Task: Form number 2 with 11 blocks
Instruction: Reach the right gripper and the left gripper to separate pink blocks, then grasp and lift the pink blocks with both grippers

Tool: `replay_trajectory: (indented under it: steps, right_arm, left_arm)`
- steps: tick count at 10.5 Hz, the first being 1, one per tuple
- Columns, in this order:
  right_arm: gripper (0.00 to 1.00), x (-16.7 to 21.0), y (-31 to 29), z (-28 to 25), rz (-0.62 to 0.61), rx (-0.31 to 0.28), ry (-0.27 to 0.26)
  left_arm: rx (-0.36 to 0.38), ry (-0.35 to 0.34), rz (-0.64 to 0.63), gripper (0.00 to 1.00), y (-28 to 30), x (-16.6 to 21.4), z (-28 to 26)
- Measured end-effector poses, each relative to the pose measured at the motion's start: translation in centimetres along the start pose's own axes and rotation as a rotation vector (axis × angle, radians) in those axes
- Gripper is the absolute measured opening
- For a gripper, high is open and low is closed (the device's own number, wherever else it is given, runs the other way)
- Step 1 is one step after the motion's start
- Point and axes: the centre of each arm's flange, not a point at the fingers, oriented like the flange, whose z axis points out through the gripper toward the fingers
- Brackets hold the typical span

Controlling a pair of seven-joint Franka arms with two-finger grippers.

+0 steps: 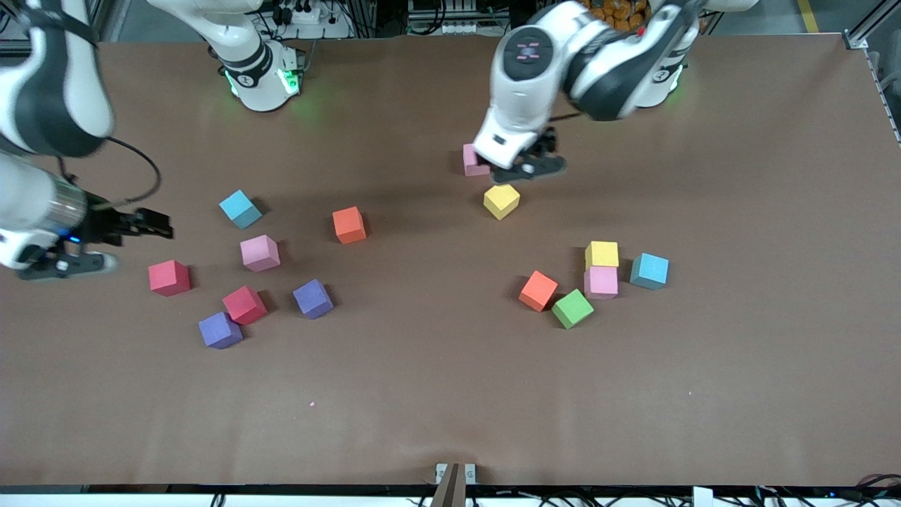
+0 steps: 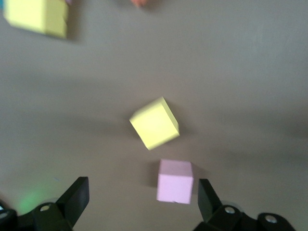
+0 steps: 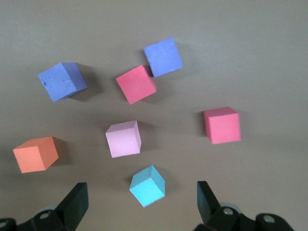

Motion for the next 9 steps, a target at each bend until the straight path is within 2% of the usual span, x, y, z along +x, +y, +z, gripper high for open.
replay_trajectory:
  steps: [3, 6, 9]
  right_arm:
    - [1.0, 0.0, -3.3, 7.7, -0.056, -0.016, 0.052]
    - [1.0, -1.1, -4.5, 14.7, -0.087, -0.036, 0.092]
    - [1.0, -1.4, -4.8, 19.6, -0.103, -0.042, 0.091]
  left_arm:
    - [-0.009, -0.037, -0.057, 1.0, 1.6, -4.3, 8.6]
    - [0.004, -0.059, -0.089, 1.0, 2.4, -6.8, 12.3]
    - [0.033, -0.042, -0.063, 1.0, 3.3, -9.5, 14.8]
